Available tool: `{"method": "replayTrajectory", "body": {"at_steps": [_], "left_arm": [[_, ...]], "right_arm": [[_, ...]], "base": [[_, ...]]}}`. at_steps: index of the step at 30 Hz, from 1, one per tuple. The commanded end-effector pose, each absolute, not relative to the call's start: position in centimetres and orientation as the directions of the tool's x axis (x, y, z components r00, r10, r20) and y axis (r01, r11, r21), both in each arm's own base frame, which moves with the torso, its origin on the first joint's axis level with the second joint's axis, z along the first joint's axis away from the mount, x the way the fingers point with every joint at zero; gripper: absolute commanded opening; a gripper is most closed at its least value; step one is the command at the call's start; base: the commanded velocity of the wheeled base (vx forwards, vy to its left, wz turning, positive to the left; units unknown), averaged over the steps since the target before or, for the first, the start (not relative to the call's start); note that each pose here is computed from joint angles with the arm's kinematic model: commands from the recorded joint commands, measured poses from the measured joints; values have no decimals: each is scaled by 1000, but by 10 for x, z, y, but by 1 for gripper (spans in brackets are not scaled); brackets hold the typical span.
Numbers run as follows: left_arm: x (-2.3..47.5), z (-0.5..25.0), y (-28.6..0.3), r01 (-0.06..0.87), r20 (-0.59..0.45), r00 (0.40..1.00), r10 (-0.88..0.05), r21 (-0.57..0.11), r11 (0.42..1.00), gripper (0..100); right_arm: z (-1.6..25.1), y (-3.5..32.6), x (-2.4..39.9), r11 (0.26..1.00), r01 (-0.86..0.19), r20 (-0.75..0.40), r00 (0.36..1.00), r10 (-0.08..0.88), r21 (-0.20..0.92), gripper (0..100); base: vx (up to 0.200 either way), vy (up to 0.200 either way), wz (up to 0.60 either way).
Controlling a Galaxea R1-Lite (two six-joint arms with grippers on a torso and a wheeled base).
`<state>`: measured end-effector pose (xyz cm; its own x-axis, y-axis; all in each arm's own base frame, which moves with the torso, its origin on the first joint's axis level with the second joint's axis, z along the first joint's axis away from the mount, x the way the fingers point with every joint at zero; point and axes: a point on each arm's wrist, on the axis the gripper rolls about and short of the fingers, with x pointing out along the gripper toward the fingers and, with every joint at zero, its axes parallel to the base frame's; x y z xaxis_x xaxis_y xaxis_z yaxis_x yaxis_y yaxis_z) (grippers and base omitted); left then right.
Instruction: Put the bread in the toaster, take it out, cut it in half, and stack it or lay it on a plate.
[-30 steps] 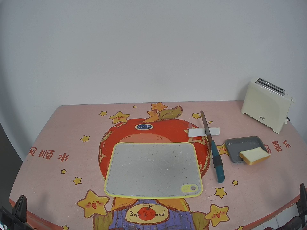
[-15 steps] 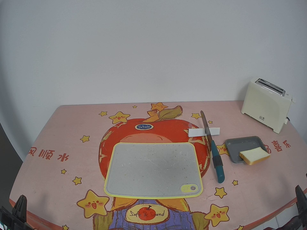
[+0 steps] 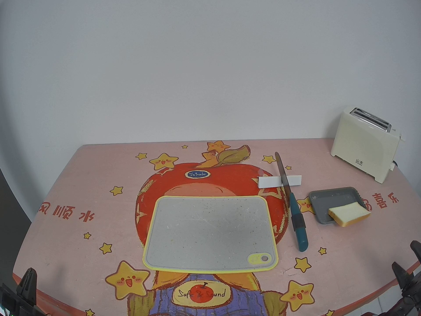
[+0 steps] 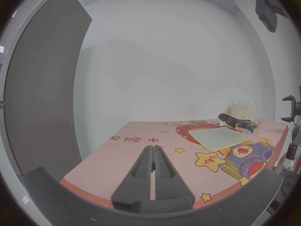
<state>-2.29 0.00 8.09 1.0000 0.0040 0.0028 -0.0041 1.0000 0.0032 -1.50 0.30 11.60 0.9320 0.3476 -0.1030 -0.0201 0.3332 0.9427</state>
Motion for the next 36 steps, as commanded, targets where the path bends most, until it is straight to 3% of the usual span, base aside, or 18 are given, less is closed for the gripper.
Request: {"method": "replayTrajectory", "body": {"at_steps": [1, 13, 23, 27, 36], "left_arm": [[-22, 76, 0, -5, -8, 1000, 5, 3, 1000, 0], [-22, 76, 0, -5, -8, 1000, 5, 3, 1000, 0], [-22, 76, 0, -5, -8, 1000, 5, 3, 1000, 0], [-22, 76, 0, -5, -8, 1000, 5, 3, 1000, 0], [-22, 76, 0, -5, -8, 1000, 5, 3, 1000, 0]], "right_arm": [[113, 3, -12, 279, 25, -142, 901, 410, 960, 100], [115, 5, -3, 290, 59, -182, 890, 419, 955, 100], [131, 12, 43, 288, 126, -235, 893, 385, 949, 100], [127, 12, 60, 272, 201, -290, 893, 343, 941, 100], [123, 10, 86, 235, 248, -311, 903, 295, 940, 100]], "base": [[0, 0, 0], [0, 0, 0], [0, 0, 0], [0, 0, 0], [0, 0, 0]]}}
